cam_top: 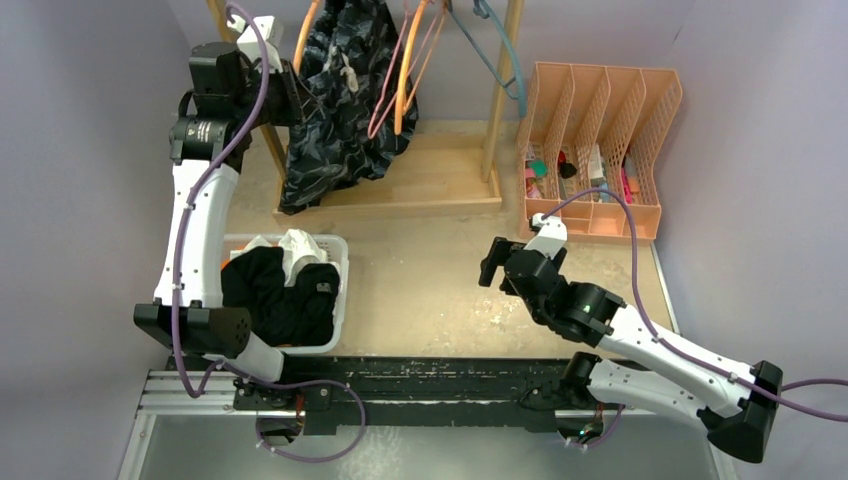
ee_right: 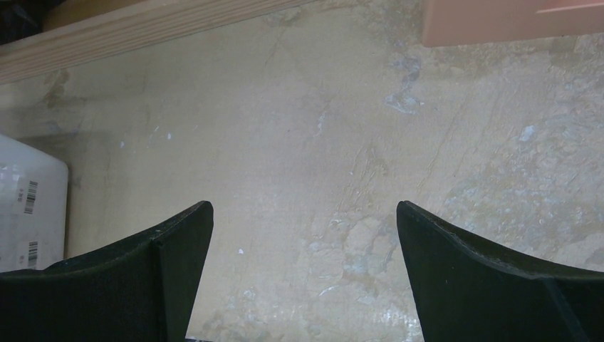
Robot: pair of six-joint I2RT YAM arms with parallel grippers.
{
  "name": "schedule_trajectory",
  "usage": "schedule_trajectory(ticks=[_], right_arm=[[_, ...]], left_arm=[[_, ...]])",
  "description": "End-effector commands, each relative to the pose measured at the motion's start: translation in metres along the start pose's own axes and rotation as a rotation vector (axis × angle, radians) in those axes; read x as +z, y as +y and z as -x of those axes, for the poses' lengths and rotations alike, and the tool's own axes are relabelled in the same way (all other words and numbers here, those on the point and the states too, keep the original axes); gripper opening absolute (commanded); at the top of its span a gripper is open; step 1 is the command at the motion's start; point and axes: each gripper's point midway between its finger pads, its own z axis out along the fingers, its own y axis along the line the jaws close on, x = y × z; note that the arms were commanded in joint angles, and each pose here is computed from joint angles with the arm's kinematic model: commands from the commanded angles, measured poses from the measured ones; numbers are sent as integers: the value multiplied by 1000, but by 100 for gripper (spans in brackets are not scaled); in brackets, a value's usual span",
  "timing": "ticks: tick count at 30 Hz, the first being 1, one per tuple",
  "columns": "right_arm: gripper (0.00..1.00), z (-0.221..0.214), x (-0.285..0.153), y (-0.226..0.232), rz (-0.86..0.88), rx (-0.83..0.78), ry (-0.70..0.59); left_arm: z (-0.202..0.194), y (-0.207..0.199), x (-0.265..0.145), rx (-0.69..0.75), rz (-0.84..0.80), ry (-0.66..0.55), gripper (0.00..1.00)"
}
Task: Remove the shorts from the hanger
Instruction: Pick up the hanger from the clothes rod.
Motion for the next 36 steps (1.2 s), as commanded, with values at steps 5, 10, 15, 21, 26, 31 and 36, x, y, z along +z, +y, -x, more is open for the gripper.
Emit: schedule_trajectory(ticks=[5, 10, 15, 21, 26, 31, 36], right_arm=[[99, 0, 4, -6, -45, 12, -14], [99, -2, 6, -6, -50, 13, -8], [99, -7, 9, -5, -54, 1, 5], [99, -10, 11, -6, -70, 3, 14], [99, -10, 12, -5, -68, 1, 12], [99, -11, 12, -5, -70, -3, 15], [99, -11, 13, -5, -70, -5, 14]], left_arm=[[58, -51, -33, -10, -209, -231, 0], [64, -68, -44, -46, -287, -269, 0], [92, -87, -58, -91, -382, -399, 0], [100, -89, -63, -128, -390, -447, 0], [102, -86, -72, -154, -371, -495, 0], [80, -69, -76, -180, -266, -483, 0], [62, -76, -87, -208, -309, -483, 0]])
